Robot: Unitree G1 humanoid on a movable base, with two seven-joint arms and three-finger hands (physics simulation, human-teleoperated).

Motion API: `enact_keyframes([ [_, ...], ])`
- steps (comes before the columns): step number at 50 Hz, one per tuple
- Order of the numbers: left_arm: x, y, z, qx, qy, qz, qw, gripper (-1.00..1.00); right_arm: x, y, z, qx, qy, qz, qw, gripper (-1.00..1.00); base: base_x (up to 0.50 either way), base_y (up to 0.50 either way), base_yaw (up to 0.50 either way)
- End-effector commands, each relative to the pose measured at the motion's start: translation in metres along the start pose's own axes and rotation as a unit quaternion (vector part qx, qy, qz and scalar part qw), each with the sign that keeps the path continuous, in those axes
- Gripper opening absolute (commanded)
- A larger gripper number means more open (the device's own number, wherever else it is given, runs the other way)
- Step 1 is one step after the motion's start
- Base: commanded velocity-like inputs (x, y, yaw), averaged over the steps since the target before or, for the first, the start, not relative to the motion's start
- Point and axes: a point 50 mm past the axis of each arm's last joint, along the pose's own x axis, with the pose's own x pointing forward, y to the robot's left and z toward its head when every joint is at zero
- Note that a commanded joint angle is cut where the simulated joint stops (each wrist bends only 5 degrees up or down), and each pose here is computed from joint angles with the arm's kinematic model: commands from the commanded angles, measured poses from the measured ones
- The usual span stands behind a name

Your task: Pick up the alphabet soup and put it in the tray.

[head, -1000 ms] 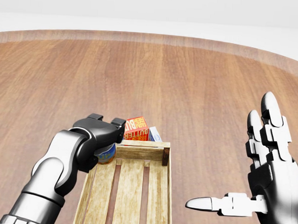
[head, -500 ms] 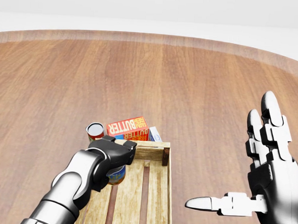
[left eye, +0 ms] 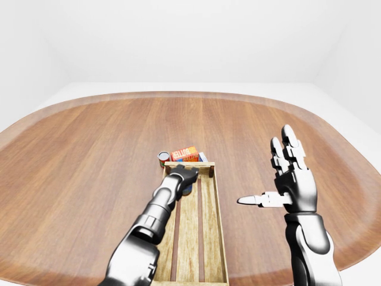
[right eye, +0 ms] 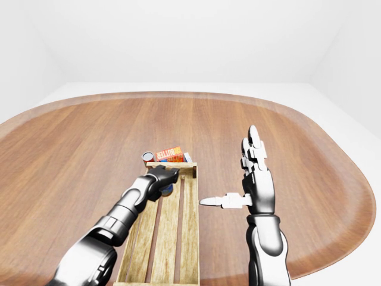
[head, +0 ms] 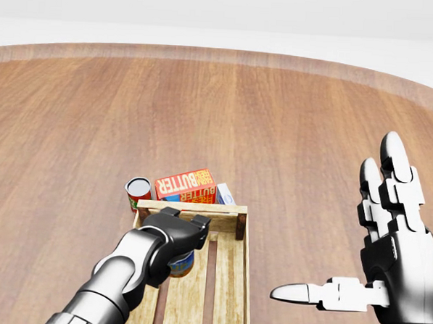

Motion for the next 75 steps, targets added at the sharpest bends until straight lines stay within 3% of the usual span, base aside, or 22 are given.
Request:
enact_keyframes([
  [1, 0.006, -0.005, 0.004, 0.022, 0.0, 0.001, 1.0, -0.99, 0.0, -0.001, -0.001, 0.001, 0.001, -0.001, 1.0, 1.0, 0.0, 0.0, 0.0],
  [21, 0.014, -0.034, 0.002, 0.018, 0.017, -0.032, 0.999, -0.99, -0.001, 0.002, 0.0, 0.0, 0.0, 0.003, 1.0, 1.0, 0.0, 0.0, 0.0],
  [44, 0.015, -0.037, 0.005, 0.01, 0.02, -0.038, 0.999, -0.98, -0.001, 0.001, 0.001, 0.001, -0.002, 0.003, 1.0, 1.0, 0.0, 0.0, 0.0],
  [45, 0.015, -0.038, 0.005, 0.011, 0.02, -0.041, 0.999, -0.19, -0.001, 0.001, 0.002, 0.001, -0.002, 0.003, 1.0, 1.0, 0.0, 0.0, 0.0],
  [46, 0.015, -0.038, 0.005, 0.012, 0.022, -0.042, 0.999, 1.0, -0.001, 0.001, 0.002, 0.001, -0.003, 0.003, 1.0, 1.0, 0.0, 0.0, 0.0],
  [64, 0.014, -0.027, 0.004, 0.011, 0.018, -0.04, 0.999, 1.0, 0.001, 0.003, -0.001, 0.003, 0.002, 0.006, 1.0, 1.0, 0.0, 0.0, 0.0],
  [68, 0.012, -0.014, 0.004, 0.005, 0.01, -0.018, 1.0, 1.0, 0.001, 0.003, -0.002, 0.003, 0.002, 0.006, 1.0, 1.0, 0.0, 0.0, 0.0],
  [72, 0.002, 0.007, 0.005, -0.006, -0.005, 0.013, 1.0, 1.0, 0.002, 0.004, -0.002, 0.003, 0.004, 0.007, 1.0, 1.0, 0.0, 0.0, 0.0],
  [74, -0.008, 0.016, 0.005, -0.01, -0.011, 0.027, 1.0, 1.0, 0.002, 0.004, -0.002, 0.003, 0.004, 0.008, 1.0, 1.0, 0.0, 0.0, 0.0],
  [75, -0.02, 0.023, 0.006, -0.011, -0.019, 0.04, 0.999, 1.0, 0.001, 0.005, -0.001, 0.003, 0.002, 0.009, 1.0, 1.0, 0.0, 0.0, 0.0],
])
